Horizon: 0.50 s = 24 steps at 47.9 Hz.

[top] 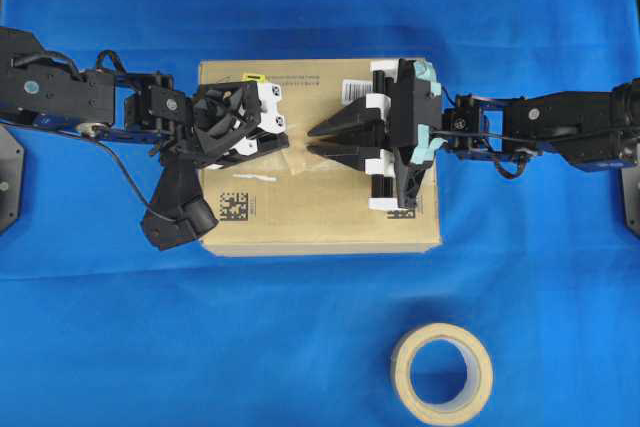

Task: Apply tape along the seams of the closed cardboard box to seal it securely.
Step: 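Press the right gripper down on the tape over the seam, then release the tape with the left gripper and raise it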

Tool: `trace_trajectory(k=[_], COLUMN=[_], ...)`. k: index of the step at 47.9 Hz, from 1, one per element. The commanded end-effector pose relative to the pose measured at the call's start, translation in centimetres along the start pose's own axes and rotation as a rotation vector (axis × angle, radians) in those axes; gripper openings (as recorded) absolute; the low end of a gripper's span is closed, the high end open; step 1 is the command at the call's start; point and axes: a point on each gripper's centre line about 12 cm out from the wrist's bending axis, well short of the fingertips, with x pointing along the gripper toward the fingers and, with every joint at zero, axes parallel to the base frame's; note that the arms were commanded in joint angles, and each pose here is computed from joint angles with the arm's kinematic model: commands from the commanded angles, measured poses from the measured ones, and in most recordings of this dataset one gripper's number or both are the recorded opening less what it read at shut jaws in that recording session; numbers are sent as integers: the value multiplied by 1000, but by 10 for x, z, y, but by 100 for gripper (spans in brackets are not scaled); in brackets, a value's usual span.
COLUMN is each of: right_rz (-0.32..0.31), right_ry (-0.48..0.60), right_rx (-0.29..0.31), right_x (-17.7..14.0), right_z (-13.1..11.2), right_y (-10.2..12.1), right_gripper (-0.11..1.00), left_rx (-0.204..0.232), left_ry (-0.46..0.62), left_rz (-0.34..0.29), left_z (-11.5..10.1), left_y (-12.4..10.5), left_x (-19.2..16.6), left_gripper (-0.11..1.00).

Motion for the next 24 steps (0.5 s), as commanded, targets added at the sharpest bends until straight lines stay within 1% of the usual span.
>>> trace_trajectory(k=[1,12,17,18,20,22,24], right_rz=[-3,-1,-1,-3,-3,-3,-1], right_ry=[-19,-20,-20,-22,-22,-22,-22], right_rx=[1,1,1,3,3,3,2], right_x=[-1,0,0,0,0,0,0], right_z=[6,6,6,7,7,7,7], right_y=[-1,0,0,-1,-1,-1,0], right_gripper=[26,26,26,26,26,26,26], left_rx=[-3,-6,-8,-8,-6,-4,1], left_ry=[-2,-2,0,0,2,3,4], left_rz=[34,46,51,49,46,43,34], left_z=[1,1,0,0,-1,-2,-2], left_y=[12,18,20,19,19,19,17], left_x=[-2,-2,-3,-3,-3,-3,-3], left_gripper=[0,1,3,5,13,23,36])
